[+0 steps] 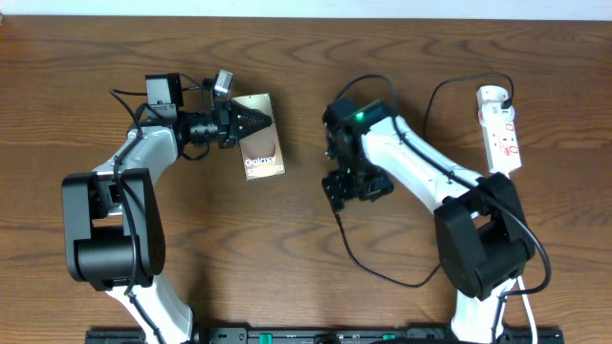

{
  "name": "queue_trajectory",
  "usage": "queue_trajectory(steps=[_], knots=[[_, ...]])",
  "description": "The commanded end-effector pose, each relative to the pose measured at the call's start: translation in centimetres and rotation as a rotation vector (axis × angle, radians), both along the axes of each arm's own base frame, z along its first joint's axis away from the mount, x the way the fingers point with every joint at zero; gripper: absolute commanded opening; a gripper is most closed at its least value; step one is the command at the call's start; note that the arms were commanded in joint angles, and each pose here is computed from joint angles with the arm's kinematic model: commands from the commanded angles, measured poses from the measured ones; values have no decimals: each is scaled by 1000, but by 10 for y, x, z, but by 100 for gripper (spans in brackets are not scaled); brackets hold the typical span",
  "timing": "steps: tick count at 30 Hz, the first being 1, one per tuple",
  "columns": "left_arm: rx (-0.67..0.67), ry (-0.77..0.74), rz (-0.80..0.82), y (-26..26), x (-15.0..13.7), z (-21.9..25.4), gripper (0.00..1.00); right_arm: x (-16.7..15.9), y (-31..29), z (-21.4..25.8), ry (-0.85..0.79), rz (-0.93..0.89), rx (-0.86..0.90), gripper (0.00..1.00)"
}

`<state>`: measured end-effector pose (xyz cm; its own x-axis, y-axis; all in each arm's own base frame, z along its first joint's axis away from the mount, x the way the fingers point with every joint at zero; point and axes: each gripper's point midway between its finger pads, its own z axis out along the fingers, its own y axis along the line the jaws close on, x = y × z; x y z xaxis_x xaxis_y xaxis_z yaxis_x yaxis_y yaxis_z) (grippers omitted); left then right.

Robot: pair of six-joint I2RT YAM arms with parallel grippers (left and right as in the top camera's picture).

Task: Plug charger to phone and switch on socket
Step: 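Lower the right gripper to the cable connector lying on the table, then close the right gripper on the cable connector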

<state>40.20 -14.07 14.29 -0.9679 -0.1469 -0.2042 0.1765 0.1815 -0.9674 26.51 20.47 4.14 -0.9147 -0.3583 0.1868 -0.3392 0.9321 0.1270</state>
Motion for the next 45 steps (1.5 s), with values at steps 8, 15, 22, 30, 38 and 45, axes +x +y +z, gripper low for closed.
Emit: queue_trajectory(steps=[8,15,22,30,38,45], knots=[[-23,-38,-17,1,-1,10,7,-32,14,-20,46,-5,-14,79],[-23,-38,-17,1,-1,10,7,-35,12,-32,45,-29,-18,73],[-22,-43,-18,1,-1,10,7,-40,8,-45,43,-41,-19,68],[-21,-46,-18,1,-1,10,7,-42,7,-51,41,-46,-19,50],[-19,-60,-20,1,-1,10,7,-39,9,-53,6,-18,-32,49],[-19,-61,-21,1,-1,10,7,-35,16,-55,-59,9,-56,45]])
